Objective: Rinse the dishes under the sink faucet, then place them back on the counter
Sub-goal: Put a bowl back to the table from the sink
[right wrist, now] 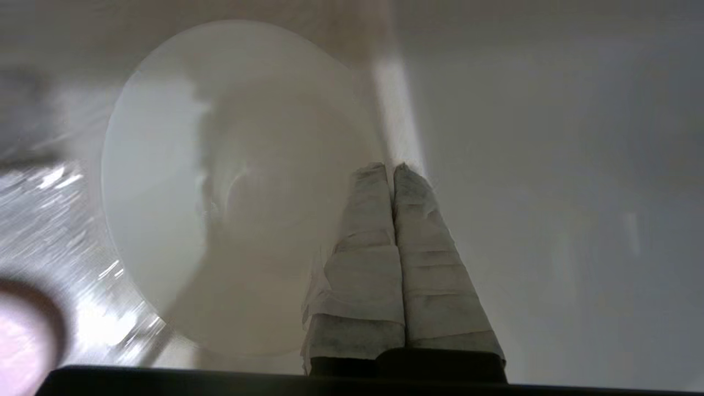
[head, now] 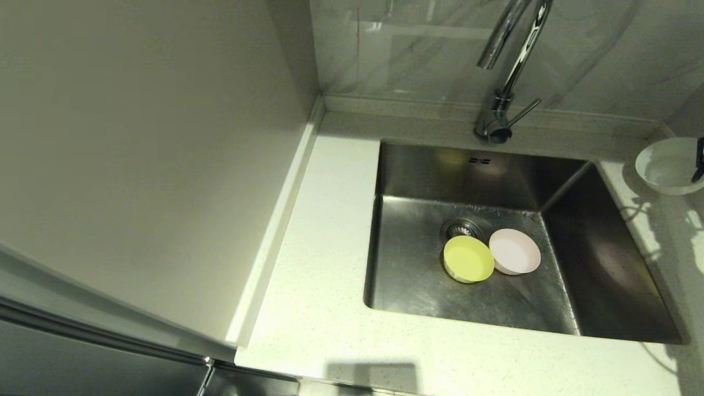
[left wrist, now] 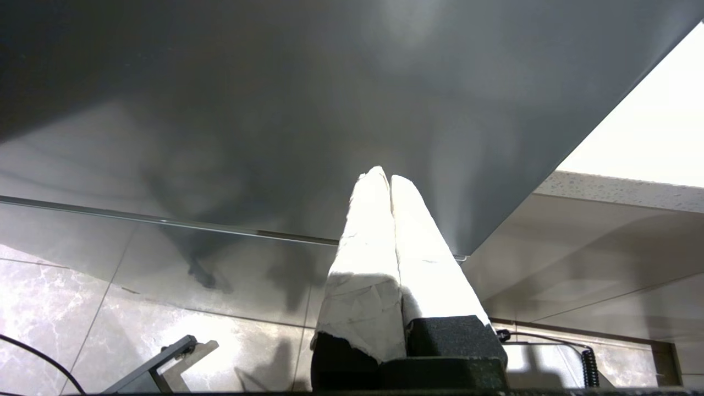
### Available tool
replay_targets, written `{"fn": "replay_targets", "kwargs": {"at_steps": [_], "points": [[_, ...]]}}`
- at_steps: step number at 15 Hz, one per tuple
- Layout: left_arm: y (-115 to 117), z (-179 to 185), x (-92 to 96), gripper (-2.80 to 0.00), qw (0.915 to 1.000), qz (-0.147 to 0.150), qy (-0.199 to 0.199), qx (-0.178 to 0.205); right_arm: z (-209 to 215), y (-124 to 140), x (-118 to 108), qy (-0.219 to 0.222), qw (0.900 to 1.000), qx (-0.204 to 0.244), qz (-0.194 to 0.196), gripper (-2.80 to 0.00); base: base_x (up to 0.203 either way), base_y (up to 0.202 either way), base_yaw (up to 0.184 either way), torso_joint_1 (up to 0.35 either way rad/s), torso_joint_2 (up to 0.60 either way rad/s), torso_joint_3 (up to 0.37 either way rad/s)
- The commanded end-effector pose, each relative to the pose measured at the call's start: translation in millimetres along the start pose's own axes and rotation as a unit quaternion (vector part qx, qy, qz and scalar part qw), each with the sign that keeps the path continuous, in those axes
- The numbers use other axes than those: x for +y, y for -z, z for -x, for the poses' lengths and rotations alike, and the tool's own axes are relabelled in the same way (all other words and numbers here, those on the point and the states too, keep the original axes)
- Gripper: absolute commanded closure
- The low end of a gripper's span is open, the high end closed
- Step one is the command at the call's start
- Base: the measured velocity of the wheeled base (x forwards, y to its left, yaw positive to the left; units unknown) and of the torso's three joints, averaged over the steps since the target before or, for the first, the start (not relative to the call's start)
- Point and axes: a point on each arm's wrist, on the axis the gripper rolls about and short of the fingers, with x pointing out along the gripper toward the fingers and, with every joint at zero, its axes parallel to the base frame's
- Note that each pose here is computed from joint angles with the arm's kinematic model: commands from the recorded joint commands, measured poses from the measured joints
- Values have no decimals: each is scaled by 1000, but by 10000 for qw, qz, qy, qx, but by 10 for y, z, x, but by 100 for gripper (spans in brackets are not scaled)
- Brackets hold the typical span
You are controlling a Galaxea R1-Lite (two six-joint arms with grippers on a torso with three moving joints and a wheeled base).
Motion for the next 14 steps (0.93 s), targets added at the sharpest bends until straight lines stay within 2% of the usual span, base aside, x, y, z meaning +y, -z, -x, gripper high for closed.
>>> {"fn": "replay_targets", "kwargs": {"at_steps": [1, 3, 4, 5, 7, 9, 11, 12, 14], "points": [[0, 1, 0, 0, 10000, 3, 0, -9, -237, 152, 69, 49, 9996, 222, 146, 0, 0, 0, 0, 0, 0, 0], [0, 1, 0, 0, 10000, 3, 0, -9, -259, 169, 71, 81, 9995, 255, 167, 0, 0, 0, 0, 0, 0, 0], [0, 1, 0, 0, 10000, 3, 0, -9, -263, 172, 77, 101, 9995, 264, 169, -118, 0, 0, 0, 0, 0, 0], [0, 1, 0, 0, 10000, 3, 0, -9, -251, 163, 75, 83, 9995, 246, 153, -280, 0, 0, 0, 0, 0, 0], [0, 1, 0, 0, 10000, 3, 0, -9, -235, 121, 73, 96, 9998, 91, 138, -280, 0, 0, 0, 0, 0, 0], [0, 1, 0, 0, 10000, 3, 0, -9, -274, 25, 62, 228, 9986, -476, 47, -280, 0, 0, 0, 0, 0, 0], [0, 1, 0, 0, 10000, 3, 0, -9, -200, -133, 22, 338, 9931, -1122, -11, -280, 0, 0, 0, 0, 0, 0], [0, 1, 0, 0, 10000, 3, 0, -9, -86, -226, -7, 302, 9904, -1347, -21, -280, 0, 0, 0, 0, 0, 0], [0, 1, 0, 0, 10000, 3, 0, -9, 188, -406, -19, -164, 9838, -1785, 27, -280, 0, 0, 0, 0, 0, 0]]}}
